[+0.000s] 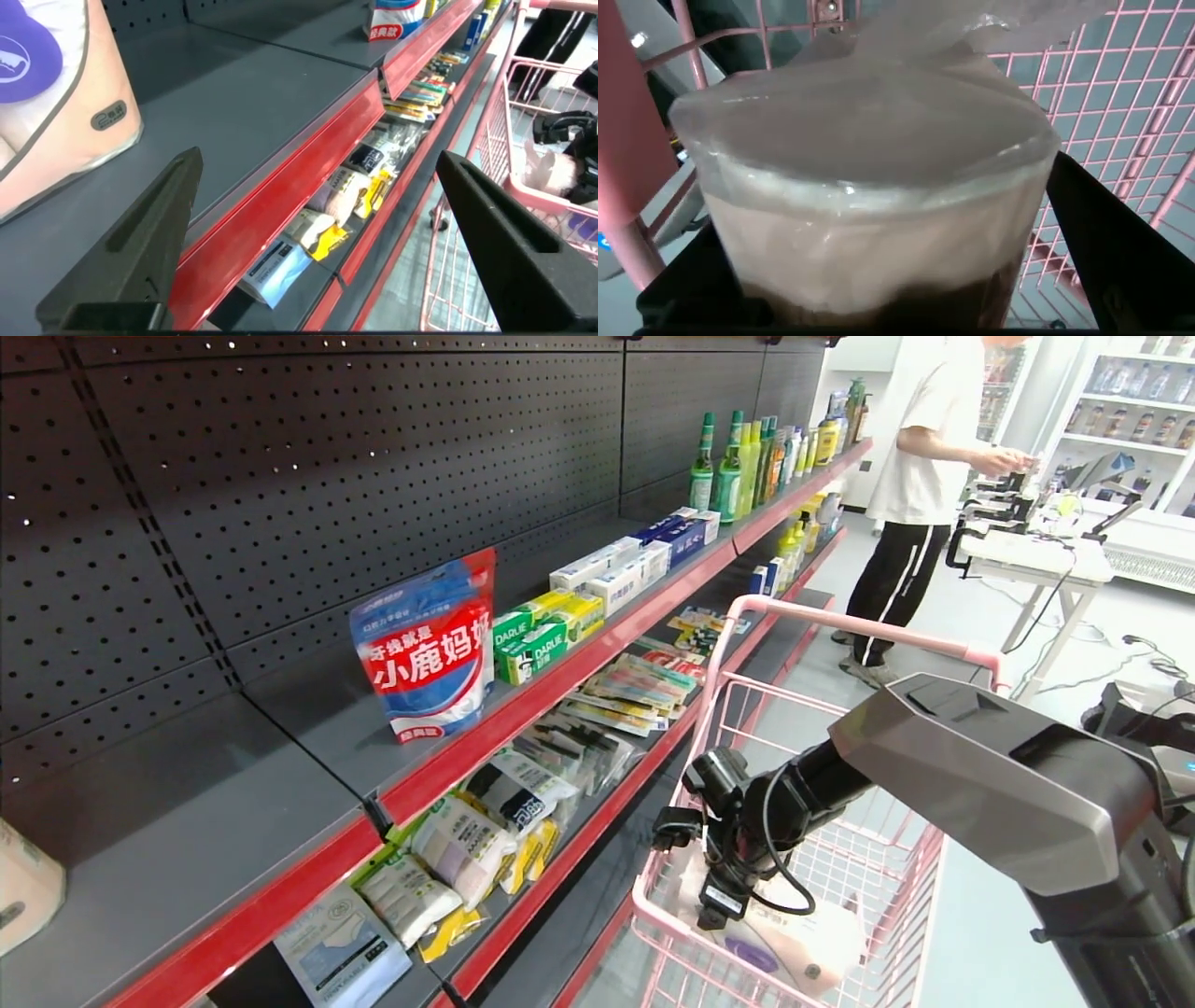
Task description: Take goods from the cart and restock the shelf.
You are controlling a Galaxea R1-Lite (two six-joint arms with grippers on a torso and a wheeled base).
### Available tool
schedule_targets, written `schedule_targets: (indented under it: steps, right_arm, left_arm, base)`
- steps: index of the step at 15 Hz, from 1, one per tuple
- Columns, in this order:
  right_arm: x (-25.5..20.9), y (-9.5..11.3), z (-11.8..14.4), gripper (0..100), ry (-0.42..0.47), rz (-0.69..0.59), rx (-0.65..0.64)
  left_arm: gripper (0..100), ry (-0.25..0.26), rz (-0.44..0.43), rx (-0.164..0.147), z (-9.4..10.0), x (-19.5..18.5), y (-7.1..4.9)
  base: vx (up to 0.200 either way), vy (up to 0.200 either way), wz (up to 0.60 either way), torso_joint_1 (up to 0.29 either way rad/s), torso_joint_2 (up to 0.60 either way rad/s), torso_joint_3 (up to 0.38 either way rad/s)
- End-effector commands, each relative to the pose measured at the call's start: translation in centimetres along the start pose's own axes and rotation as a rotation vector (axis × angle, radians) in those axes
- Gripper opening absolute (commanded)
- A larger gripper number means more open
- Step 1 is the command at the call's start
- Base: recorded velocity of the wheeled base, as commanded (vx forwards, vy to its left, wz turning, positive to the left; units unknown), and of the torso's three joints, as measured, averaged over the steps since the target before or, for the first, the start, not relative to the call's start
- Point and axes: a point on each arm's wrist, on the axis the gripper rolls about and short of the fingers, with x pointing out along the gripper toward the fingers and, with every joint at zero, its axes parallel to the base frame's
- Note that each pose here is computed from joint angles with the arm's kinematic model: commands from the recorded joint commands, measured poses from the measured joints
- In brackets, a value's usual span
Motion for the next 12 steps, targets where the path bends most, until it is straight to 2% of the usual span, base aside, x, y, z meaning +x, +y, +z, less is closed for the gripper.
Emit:
schedule_targets:
  steps: [1, 3, 4, 9, 10, 12]
  right_arm:
    - [0.1, 0.0, -0.1, 100, 0.005, -0.004, -0.001]
    - [0.1, 0.0, 0.0, 100, 0.004, -0.003, -0.003]
    - [0.2, 0.0, -0.1, 0, 0.007, -0.002, 0.002]
    - [-1.2, -0.4, -0.2, 0, -0.009, -0.015, 0.043]
    - [-2.1, -0.6, 0.1, 0, -0.031, -0.027, 0.081]
    - [-6.4, -0.9, 1.6, 0, -0.134, -0.074, 0.23]
  left_arm:
    - [100, 0.001, 0.0, 0.0, 0.0, 0.0, 0.0]
    - [100, 0.001, 0.0, 0.0, 0.0, 0.0, 0.0]
    - [100, 0.001, 0.0, 0.0, 0.0, 0.0, 0.0]
    - [100, 0.002, 0.0, 0.0, 0.0, 0.0, 0.0]
    - [100, 0.001, 0.0, 0.0, 0.0, 0.0, 0.0]
    - [100, 0.001, 0.0, 0.0, 0.0, 0.0, 0.0]
  base:
    - [0.0, 0.0, 0.0, 0.0, 0.0, 0.0]
    - [0.0, 0.0, 0.0, 0.0, 0.0, 0.0]
    - [0.0, 0.0, 0.0, 0.0, 0.0, 0.0]
    - [0.0, 0.0, 0.0, 0.0, 0.0, 0.0]
    - [0.0, 0.0, 0.0, 0.0, 0.0, 0.0]
    - [0.0, 0.0, 0.0, 0.0, 0.0, 0.0]
